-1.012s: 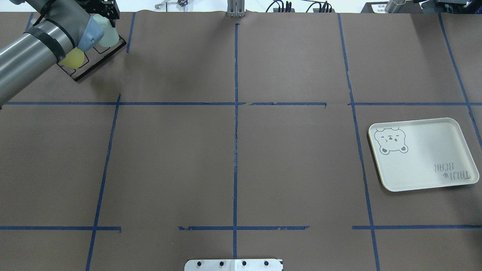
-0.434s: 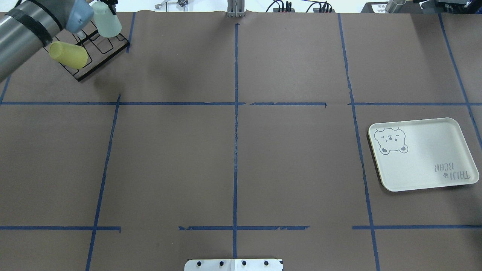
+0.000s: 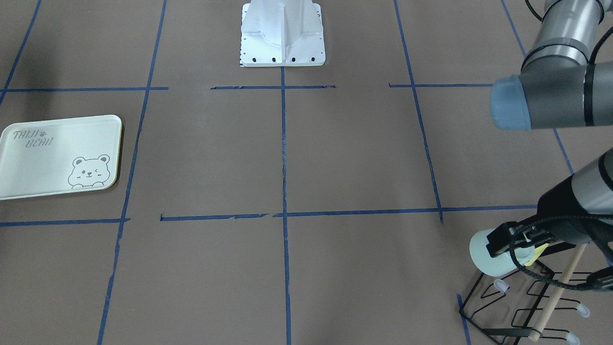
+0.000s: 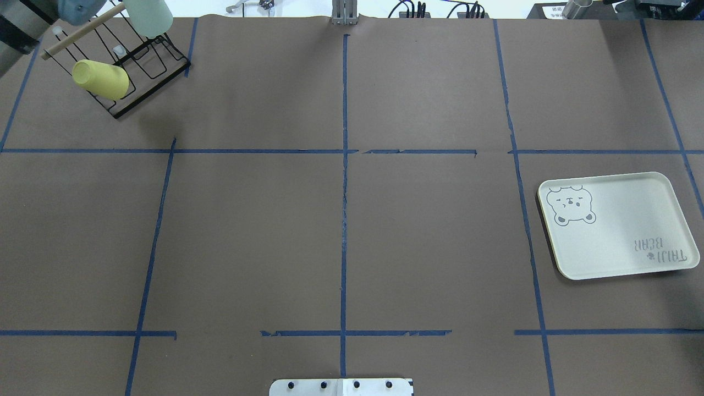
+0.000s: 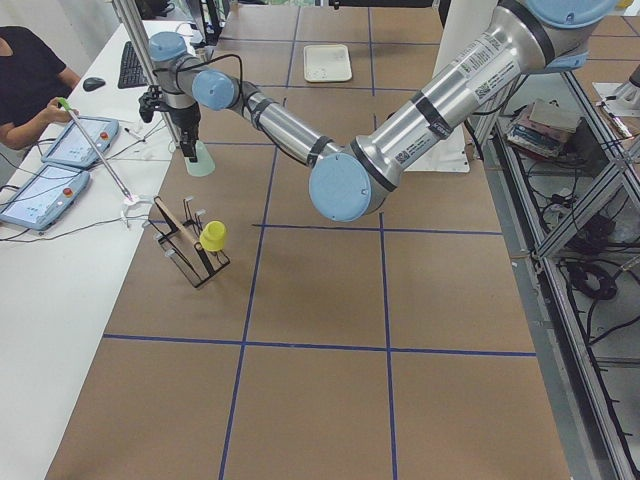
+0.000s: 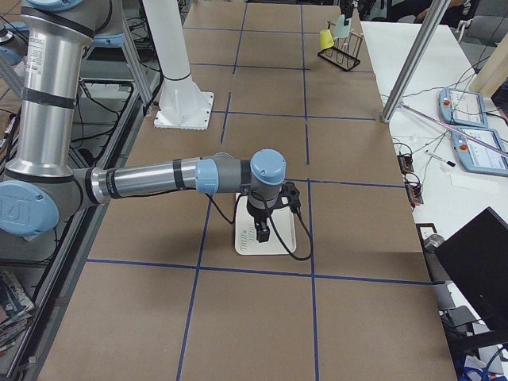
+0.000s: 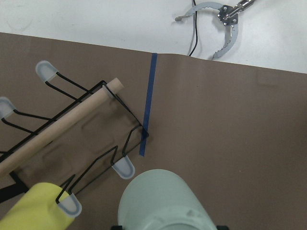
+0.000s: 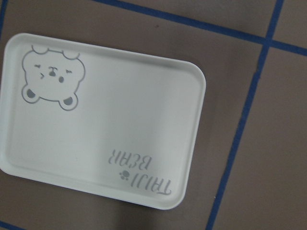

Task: Left arm grabs green cup and hands to right arm on tray

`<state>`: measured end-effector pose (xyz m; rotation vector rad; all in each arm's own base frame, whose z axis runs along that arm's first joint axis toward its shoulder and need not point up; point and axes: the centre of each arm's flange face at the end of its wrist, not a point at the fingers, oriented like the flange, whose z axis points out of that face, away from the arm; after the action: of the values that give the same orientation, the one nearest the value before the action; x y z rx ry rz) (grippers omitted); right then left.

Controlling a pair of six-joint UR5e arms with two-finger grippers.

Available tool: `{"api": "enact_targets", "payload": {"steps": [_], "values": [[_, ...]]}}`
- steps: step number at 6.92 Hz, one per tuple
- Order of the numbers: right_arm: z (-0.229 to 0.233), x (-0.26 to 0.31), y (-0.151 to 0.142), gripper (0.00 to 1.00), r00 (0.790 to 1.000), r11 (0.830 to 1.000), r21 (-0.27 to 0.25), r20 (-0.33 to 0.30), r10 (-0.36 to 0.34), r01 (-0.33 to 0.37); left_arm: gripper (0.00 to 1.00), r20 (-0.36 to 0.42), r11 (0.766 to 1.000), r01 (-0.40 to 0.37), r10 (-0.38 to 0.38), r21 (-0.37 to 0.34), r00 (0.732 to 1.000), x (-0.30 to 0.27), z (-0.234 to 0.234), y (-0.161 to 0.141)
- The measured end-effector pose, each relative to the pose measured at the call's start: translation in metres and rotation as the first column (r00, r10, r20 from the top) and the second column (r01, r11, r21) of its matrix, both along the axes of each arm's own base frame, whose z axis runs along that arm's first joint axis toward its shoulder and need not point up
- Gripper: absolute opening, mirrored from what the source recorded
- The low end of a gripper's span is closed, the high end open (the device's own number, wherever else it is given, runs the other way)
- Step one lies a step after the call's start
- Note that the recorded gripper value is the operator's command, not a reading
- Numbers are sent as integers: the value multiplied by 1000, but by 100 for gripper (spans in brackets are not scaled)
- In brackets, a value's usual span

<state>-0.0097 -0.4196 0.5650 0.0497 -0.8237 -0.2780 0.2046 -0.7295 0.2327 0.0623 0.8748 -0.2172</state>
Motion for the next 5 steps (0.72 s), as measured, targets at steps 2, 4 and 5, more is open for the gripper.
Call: {"api": "enact_targets", "payload": {"steps": [2,4,5], "values": [[-45,-67,-24,100,996,997,1,39,75,-75,0,-104,996,62,-69,-63,992,47,-25,70],[-92,-131,-29,100,978,986,-12,121,168,-168,1,-215,989,78,-103,-125,971,116,-47,152],[-121,-159,-32,100,963,978,-47,171,208,-203,2,-299,987,84,-123,-140,946,149,-54,194]]}}
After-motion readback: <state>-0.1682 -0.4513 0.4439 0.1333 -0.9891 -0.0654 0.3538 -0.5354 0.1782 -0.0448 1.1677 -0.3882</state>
